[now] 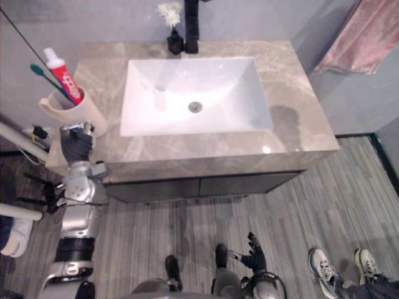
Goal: Organize washtable
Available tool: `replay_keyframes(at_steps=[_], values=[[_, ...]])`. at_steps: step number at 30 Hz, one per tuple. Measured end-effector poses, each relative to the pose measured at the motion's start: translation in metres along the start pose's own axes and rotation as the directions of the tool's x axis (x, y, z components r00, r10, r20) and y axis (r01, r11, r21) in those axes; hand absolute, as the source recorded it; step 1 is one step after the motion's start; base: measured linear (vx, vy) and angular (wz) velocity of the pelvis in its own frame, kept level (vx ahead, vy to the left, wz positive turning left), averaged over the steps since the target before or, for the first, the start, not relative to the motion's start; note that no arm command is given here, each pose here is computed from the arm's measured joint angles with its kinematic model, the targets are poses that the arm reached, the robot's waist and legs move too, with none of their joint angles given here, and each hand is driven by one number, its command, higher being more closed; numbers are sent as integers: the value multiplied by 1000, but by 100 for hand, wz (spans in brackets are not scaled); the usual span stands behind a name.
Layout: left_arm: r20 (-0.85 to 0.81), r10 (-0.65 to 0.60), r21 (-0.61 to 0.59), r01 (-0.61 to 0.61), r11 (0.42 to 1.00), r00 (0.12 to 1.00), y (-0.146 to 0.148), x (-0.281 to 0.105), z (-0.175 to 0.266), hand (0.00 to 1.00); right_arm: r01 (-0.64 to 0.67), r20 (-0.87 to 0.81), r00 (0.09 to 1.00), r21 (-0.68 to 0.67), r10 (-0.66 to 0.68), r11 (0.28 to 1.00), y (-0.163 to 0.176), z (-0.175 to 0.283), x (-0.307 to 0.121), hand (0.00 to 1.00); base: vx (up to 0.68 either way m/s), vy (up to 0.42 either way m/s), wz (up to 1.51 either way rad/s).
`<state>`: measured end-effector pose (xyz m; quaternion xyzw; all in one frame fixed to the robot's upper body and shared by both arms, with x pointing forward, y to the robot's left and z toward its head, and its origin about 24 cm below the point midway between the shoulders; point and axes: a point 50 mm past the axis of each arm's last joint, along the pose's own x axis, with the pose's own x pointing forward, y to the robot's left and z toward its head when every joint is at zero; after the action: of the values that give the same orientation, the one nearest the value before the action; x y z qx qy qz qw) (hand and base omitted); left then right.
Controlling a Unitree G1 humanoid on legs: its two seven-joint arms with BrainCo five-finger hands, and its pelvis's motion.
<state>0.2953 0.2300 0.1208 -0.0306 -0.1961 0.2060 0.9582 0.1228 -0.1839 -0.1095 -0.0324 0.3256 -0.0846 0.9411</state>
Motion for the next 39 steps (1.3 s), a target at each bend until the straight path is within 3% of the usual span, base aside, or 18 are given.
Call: replay_keyframes(at_steps=[16, 30, 39], values=[[113, 22, 67, -30, 997, 993, 4, 44, 30, 100, 18, 56, 998, -6, -18, 1000, 0, 14, 5, 0, -23, -6, -1], [117, 20, 86, -30, 996, 993, 5, 44, 30, 100, 19, 58, 998, -6, -19, 1000, 0, 15, 5, 0, -3, 3, 3], [86, 64, 106, -73, 992, 994, 22, 36, 21, 100, 19, 59, 998, -17, -18, 1000, 0, 15, 5, 0, 0, 4, 2]])
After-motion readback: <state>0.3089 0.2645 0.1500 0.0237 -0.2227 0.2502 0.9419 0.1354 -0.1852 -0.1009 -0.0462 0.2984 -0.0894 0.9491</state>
